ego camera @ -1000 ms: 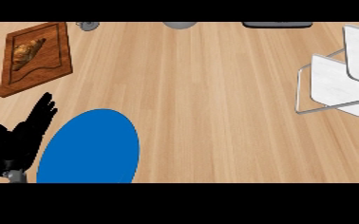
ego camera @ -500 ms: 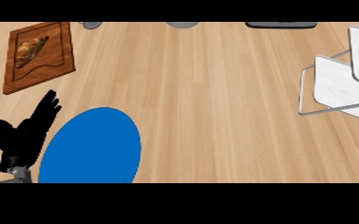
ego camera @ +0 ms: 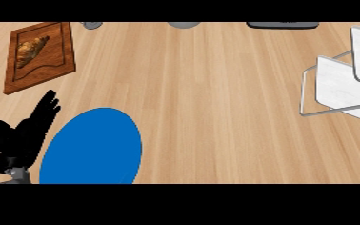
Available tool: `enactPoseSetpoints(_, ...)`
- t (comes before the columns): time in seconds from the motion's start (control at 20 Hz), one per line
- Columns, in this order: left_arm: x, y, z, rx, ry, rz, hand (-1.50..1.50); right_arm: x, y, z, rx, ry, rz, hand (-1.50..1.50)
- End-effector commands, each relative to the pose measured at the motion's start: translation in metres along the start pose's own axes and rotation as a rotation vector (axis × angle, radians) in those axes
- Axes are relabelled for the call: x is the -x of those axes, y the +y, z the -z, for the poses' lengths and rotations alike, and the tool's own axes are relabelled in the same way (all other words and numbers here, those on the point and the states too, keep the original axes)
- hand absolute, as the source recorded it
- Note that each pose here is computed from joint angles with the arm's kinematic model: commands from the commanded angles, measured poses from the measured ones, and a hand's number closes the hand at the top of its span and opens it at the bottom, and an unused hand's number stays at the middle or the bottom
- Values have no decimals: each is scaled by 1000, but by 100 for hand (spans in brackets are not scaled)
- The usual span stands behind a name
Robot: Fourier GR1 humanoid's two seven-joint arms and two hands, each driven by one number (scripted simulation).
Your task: Pick the eggplant from the placemat and place it in the tiered shelf
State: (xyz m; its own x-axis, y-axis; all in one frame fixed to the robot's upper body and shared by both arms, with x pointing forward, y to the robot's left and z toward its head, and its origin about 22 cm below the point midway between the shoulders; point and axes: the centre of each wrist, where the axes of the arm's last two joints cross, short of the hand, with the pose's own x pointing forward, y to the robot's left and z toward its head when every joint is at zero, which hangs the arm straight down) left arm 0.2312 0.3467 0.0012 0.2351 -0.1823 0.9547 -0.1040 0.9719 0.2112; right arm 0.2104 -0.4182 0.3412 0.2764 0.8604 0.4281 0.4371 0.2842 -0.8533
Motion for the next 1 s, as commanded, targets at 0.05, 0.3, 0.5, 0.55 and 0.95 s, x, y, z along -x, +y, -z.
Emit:
enactPoseSetpoints(0.05, -1, -11, 2, -15, -12, 14, 0, 13, 10, 35, -7, 33, 33, 150)
enactPoseSetpoints(0.3, 15, 13, -12, -19, 0, 2, 0, 44, 29, 46, -50, 64, 14, 150)
enactPoseSetpoints(0.5, -5, -2, 5, -11, 13, -17, 0, 49, 61, 61, 20, 190, 94, -150)
enactPoseSetpoints(0.55, -6, -8, 3, 6, 2, 11, 0, 50, 73, 66, 28, 180, 79, -150)
enactPoseSetpoints(0.95, -7, 5, 5, -6, 7, 10, 0, 80, 59, 77, -15, 83, 78, -150)
